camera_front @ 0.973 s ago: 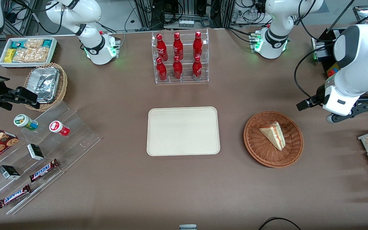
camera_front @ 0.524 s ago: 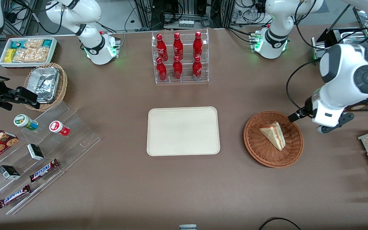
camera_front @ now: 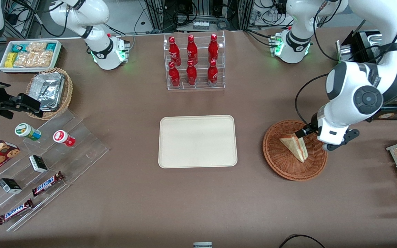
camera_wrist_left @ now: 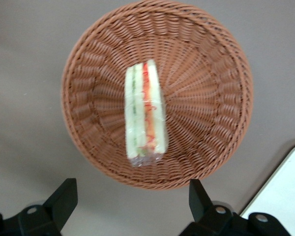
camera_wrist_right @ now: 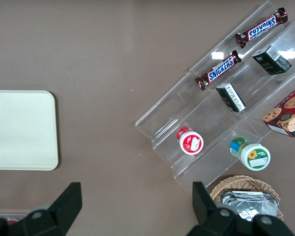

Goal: Place sandwich from basket to tray
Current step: 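Move the left gripper down over the sandwich in the wicker basket, then close the left gripper on the wrapped sandwich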

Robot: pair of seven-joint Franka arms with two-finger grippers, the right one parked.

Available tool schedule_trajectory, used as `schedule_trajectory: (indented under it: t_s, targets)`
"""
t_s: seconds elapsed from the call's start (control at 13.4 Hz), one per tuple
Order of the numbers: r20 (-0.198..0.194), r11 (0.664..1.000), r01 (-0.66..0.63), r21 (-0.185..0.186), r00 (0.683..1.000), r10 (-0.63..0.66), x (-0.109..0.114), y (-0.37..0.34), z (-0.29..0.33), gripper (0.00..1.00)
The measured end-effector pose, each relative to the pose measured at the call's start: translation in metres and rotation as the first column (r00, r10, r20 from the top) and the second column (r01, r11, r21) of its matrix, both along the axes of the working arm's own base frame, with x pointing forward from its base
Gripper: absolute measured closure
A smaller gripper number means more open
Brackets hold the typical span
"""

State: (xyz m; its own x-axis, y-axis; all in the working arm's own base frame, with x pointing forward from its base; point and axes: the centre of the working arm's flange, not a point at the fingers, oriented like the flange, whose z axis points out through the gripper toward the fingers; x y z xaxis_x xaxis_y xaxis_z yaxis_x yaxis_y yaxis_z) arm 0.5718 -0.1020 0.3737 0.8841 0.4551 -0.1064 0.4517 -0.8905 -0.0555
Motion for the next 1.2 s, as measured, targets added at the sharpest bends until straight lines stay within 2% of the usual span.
schedule_trajectory:
  t_s: [0.15, 0.3, 0.52, 0.9, 1.2]
  targets:
    - [0.024, 1.0, 0.013, 0.0, 1.0, -0.013, 0.004, -0.005, -0.006, 0.0]
    - [0.056, 0.999, 0.036, 0.019, 0.998, -0.037, 0.004, -0.006, -0.016, 0.0]
    - [0.101, 0.999, 0.039, 0.013, 0.994, -0.04, -0.004, -0.006, -0.04, 0.0]
    - [0.083, 1.0, 0.011, 0.014, 0.996, -0.012, -0.01, -0.006, -0.06, 0.0]
    - [0.051, 1.0, 0.001, 0.013, 0.999, -0.002, -0.01, -0.006, -0.08, 0.0]
